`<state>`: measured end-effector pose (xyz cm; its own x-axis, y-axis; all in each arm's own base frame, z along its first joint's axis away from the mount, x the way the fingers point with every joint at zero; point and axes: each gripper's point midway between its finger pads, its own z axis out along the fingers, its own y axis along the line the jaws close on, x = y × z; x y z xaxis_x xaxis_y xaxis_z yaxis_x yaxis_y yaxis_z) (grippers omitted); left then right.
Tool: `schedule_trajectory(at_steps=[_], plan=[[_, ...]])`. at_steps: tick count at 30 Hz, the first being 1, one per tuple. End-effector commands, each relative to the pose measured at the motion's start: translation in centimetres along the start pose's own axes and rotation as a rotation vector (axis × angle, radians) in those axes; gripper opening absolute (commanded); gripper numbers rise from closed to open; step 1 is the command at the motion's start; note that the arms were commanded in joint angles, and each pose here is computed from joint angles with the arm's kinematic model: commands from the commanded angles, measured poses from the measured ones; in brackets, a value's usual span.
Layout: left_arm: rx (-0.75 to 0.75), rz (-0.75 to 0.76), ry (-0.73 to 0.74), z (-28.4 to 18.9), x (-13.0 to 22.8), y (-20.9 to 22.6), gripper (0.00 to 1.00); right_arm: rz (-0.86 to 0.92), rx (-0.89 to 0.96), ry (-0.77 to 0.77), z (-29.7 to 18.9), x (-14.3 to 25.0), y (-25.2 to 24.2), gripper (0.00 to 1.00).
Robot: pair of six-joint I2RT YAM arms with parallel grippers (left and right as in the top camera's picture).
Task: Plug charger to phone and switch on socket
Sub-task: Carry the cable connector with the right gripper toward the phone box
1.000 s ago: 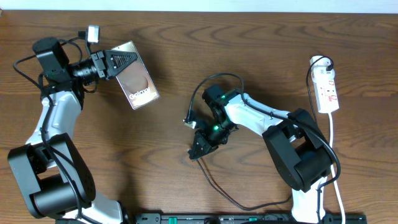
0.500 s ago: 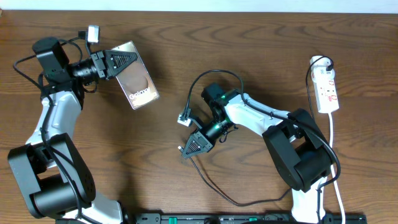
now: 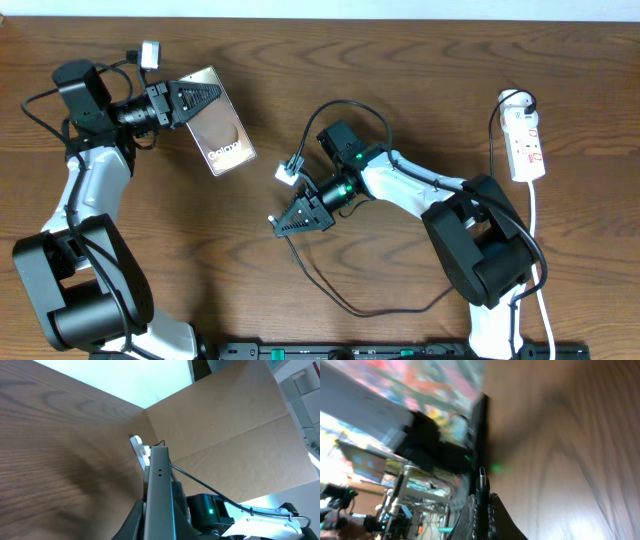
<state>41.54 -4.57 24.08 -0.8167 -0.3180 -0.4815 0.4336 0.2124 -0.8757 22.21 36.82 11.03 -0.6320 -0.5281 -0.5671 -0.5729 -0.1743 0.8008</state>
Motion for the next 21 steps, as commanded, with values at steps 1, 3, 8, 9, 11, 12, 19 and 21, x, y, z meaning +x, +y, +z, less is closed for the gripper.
schedule_trajectory(at_steps=[1, 3, 8, 9, 11, 12, 19, 21], plan=[[0.025, 0.018, 0.017, -0.1, 0.3, -1.1, 0.07, -0.036, -0.181, -0.064, -0.6, -1.7, 3.0, 0.01], [0.025, 0.009, 0.018, -0.1, 0.4, -1.1, 0.07, -0.038, -0.180, -0.065, -0.6, -2.2, 2.9, 0.01], [0.033, 0.008, 0.032, 0.5, 0.7, -1.3, 0.08, -0.068, -0.177, -0.069, -0.6, -3.6, 2.8, 0.01], [0.036, 0.008, 0.037, 0.7, 0.8, -1.3, 0.07, -0.073, -0.167, -0.071, -0.6, -3.9, 2.7, 0.01], [0.041, 0.009, 0.047, 1.1, 1.0, -1.5, 0.07, -0.074, -0.145, -0.075, -0.6, -4.5, 2.3, 0.01], [0.044, 0.009, 0.052, 1.3, 1.1, -1.5, 0.08, -0.072, -0.135, -0.077, -0.6, -4.7, 2.2, 0.01], [0.047, 0.010, 0.058, 1.5, 1.2, -1.6, 0.07, -0.056, -0.086, -0.091, -0.6, -5.5, 1.4, 0.01], [0.047, 0.009, 0.058, 1.5, 1.2, -1.6, 0.08, -0.046, -0.062, -0.099, -0.7, -5.7, 1.0, 0.01]])
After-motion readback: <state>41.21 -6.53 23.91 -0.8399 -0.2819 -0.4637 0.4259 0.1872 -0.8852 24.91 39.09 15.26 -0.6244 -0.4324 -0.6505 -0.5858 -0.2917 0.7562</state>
